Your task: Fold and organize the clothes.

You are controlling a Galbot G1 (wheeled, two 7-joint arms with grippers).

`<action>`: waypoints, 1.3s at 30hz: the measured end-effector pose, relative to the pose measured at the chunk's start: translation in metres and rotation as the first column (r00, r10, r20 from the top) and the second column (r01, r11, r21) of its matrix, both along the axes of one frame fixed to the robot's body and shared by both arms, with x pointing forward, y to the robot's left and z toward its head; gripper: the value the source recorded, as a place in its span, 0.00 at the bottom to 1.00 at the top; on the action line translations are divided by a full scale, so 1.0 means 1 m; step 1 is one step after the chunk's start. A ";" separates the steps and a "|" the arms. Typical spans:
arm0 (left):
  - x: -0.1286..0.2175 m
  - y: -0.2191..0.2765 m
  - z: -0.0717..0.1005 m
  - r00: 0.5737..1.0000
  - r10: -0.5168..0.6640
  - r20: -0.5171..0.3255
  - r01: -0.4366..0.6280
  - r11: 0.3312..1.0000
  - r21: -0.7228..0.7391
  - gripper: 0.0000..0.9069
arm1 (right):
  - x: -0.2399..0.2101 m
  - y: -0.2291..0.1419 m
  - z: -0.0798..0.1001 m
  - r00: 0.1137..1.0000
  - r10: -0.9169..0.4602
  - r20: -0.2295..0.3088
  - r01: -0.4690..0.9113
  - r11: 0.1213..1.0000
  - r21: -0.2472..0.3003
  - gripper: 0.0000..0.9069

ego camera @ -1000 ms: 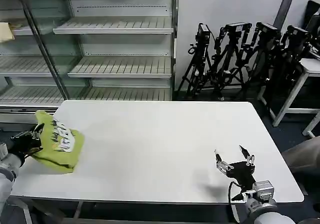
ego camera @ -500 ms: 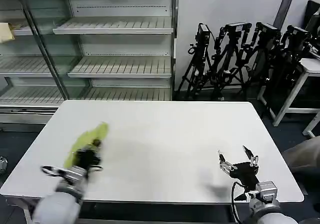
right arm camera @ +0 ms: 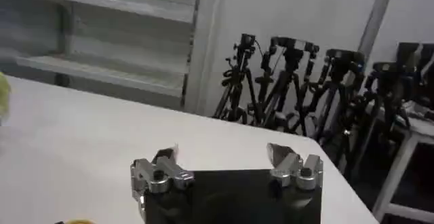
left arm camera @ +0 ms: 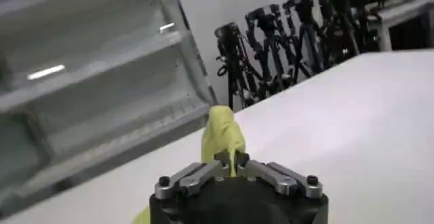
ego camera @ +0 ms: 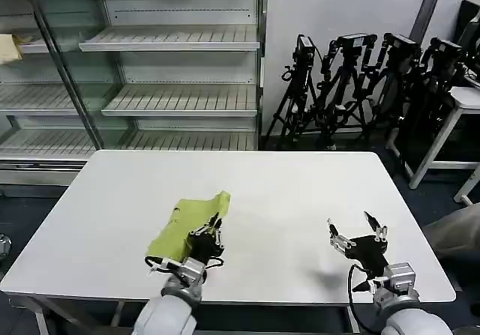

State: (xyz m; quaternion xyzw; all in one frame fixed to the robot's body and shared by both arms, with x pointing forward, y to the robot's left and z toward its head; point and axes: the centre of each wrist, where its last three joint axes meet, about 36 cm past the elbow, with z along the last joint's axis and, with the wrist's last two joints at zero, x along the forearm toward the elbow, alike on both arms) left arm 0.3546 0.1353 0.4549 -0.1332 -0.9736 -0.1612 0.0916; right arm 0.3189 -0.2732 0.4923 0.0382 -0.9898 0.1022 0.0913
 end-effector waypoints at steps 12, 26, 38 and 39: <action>0.014 -0.035 0.001 0.993 0.080 -0.090 -0.096 0.977 -0.191 1.00 | 0.044 0.004 0.007 0.995 0.038 0.091 -0.039 0.999 0.006 1.00; 0.020 -0.058 0.028 0.996 0.029 -0.087 -0.058 0.935 -0.351 1.00 | 0.075 0.003 0.014 0.988 0.067 0.141 -0.066 0.998 -0.014 1.00; 0.050 0.019 0.022 0.996 0.084 0.042 -0.068 0.955 -0.289 1.00 | 0.091 0.010 0.014 0.983 0.075 0.168 -0.076 0.997 0.002 1.00; 0.053 0.031 0.019 0.994 0.091 0.053 -0.073 0.958 -0.278 1.00 | 0.093 0.011 0.013 0.983 0.075 0.168 -0.076 0.997 0.005 1.00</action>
